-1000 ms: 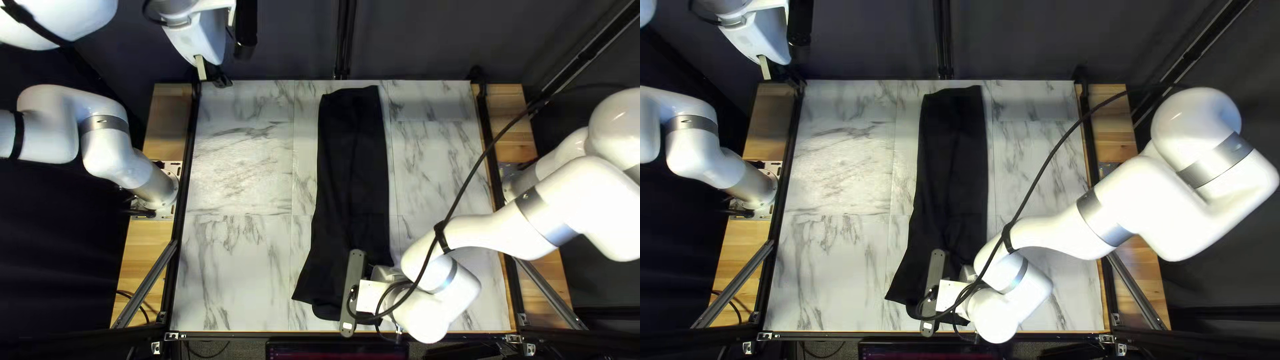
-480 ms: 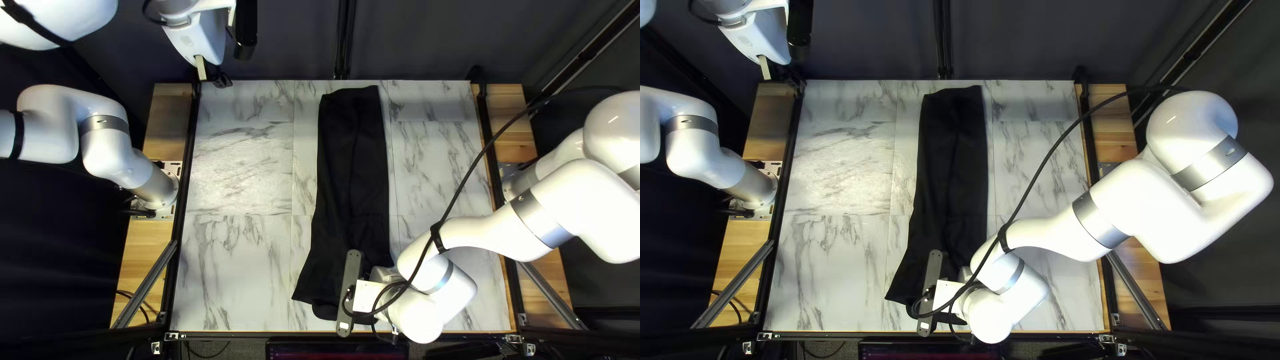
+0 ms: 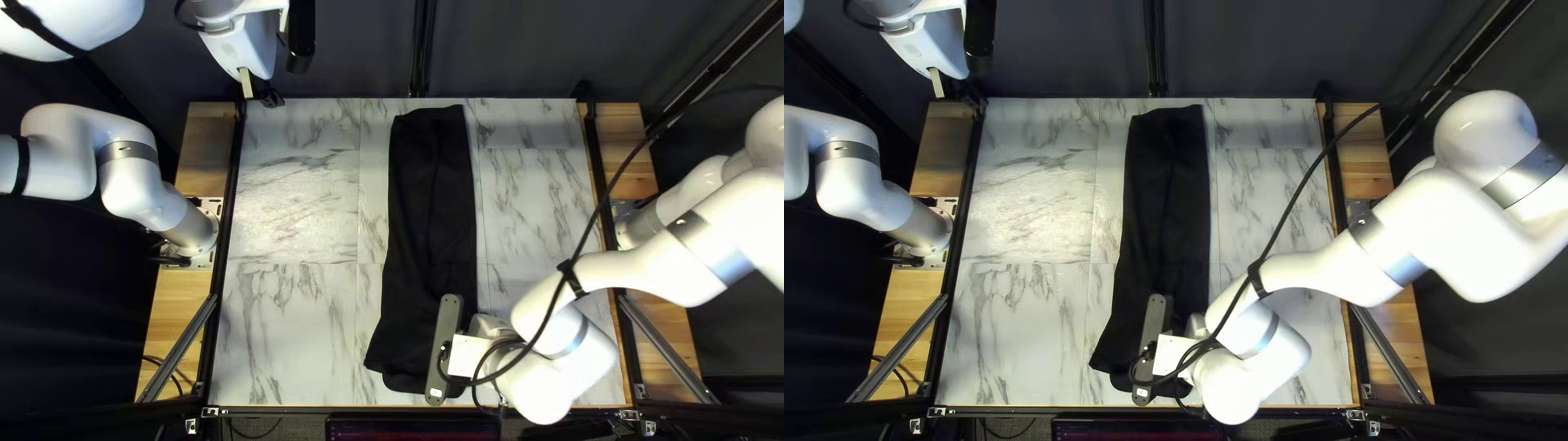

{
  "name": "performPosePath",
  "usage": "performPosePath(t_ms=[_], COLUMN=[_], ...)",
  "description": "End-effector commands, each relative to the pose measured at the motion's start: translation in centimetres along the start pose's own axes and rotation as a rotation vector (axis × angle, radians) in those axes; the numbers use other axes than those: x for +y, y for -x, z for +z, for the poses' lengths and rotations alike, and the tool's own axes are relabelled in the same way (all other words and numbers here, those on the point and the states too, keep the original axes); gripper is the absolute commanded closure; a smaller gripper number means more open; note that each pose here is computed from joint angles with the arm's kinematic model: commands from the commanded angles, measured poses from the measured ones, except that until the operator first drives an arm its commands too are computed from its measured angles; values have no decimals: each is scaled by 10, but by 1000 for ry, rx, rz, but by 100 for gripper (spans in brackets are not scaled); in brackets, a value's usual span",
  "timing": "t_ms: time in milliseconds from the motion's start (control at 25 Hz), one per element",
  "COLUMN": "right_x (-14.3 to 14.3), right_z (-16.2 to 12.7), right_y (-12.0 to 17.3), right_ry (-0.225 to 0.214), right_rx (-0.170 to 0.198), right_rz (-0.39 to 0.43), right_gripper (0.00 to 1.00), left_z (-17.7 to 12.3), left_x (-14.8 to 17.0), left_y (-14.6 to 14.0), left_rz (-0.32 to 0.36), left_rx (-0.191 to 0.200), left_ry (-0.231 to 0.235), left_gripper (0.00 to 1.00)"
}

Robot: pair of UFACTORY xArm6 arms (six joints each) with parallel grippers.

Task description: Fold t-shirt

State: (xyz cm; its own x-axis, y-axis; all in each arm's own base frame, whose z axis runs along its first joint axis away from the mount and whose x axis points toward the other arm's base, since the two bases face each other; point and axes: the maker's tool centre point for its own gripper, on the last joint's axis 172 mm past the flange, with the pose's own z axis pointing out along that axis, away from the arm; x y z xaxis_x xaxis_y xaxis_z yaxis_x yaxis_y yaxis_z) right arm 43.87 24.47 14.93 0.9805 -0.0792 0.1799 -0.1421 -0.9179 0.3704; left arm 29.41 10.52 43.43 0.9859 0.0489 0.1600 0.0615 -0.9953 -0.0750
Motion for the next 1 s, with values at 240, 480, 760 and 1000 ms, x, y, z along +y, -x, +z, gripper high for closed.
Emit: performPosePath(t_ms=[240,480,760,1000], right_x=[4,3,-11,-16], right_z=[-6,20,66,65], right_y=[2,-31,-61,-19], right_ry=[24,2,-63,-187], right_rx=[-6,-26,-96,-49], right_rz=[-10,-69,-206,-205], right_gripper=[100,100,7,0], left_z=[0,0,0,0], left_x=[0,0,0,0], left_y=[0,0,0,0], left_rz=[0,0,0,0], left_rx=[0,0,0,0], left_ry=[0,0,0,0], left_gripper=[0,0,0,0])
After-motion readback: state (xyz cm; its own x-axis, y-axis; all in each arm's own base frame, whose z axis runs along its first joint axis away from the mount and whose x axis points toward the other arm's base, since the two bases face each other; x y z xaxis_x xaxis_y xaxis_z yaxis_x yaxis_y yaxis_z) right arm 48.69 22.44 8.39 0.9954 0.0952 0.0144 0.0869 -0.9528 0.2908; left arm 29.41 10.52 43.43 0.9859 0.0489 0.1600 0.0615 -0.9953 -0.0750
